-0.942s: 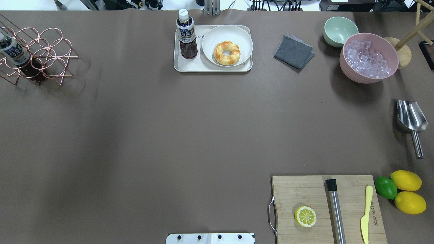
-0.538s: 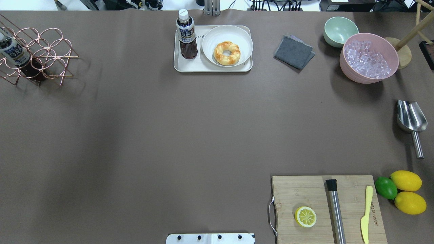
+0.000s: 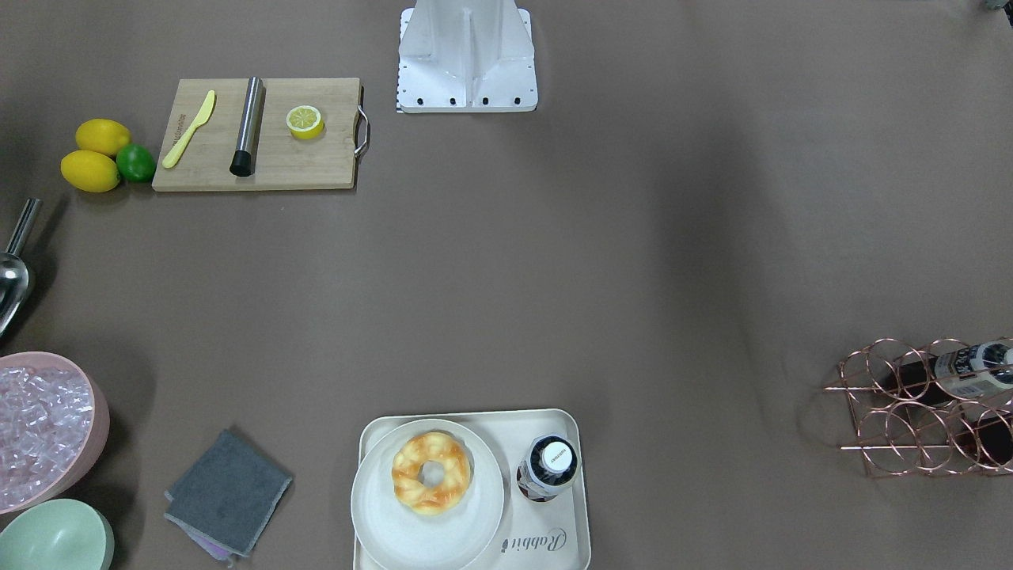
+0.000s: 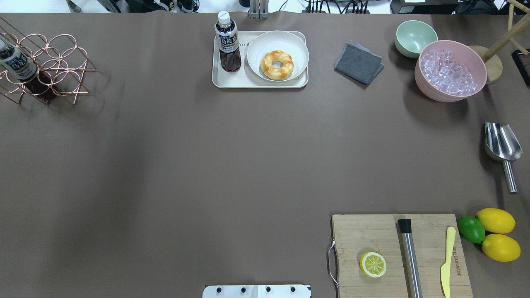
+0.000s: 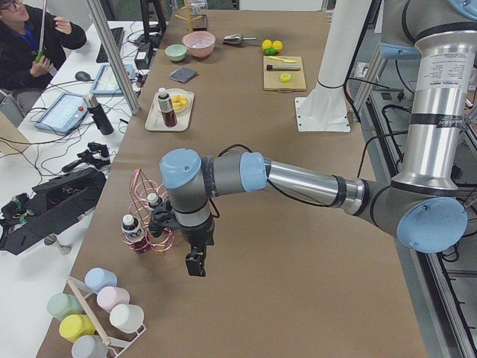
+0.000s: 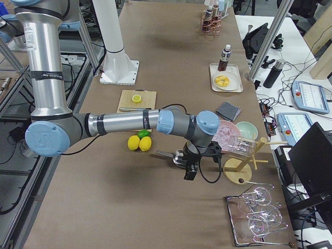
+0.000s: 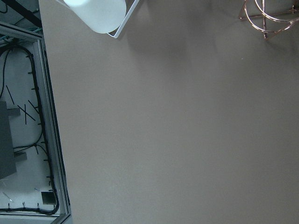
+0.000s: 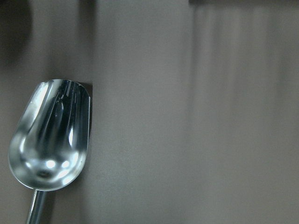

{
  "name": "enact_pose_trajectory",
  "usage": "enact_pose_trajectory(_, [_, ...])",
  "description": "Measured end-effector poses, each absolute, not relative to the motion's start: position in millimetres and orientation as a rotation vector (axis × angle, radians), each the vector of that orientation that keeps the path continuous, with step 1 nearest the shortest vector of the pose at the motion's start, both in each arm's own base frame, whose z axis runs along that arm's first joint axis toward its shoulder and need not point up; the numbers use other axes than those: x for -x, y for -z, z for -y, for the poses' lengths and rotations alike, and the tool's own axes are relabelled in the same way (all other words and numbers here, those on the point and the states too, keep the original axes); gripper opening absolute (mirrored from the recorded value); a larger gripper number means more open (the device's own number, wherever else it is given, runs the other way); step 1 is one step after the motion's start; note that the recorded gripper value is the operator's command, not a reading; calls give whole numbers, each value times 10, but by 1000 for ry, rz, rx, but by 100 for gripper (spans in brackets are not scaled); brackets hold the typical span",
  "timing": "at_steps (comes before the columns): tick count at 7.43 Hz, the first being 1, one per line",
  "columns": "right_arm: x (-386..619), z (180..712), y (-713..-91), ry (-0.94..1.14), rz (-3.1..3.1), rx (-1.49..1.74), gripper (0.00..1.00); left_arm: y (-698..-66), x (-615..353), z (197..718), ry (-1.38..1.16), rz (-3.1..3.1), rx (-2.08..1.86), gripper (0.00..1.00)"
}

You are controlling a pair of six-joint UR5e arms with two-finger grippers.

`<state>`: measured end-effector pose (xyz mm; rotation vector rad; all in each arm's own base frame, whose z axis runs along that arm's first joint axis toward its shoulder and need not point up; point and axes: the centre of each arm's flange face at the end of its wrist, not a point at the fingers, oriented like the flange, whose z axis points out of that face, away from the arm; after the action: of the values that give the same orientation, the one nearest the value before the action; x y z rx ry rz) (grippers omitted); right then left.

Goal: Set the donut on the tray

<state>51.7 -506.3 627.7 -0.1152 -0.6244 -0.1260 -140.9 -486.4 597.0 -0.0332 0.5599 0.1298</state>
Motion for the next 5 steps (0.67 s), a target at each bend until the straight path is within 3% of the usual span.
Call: enact_pose_trajectory(5, [-511,5026,-6389,106,670,140,100,-6229,1357,4610,-131,-566,75,98])
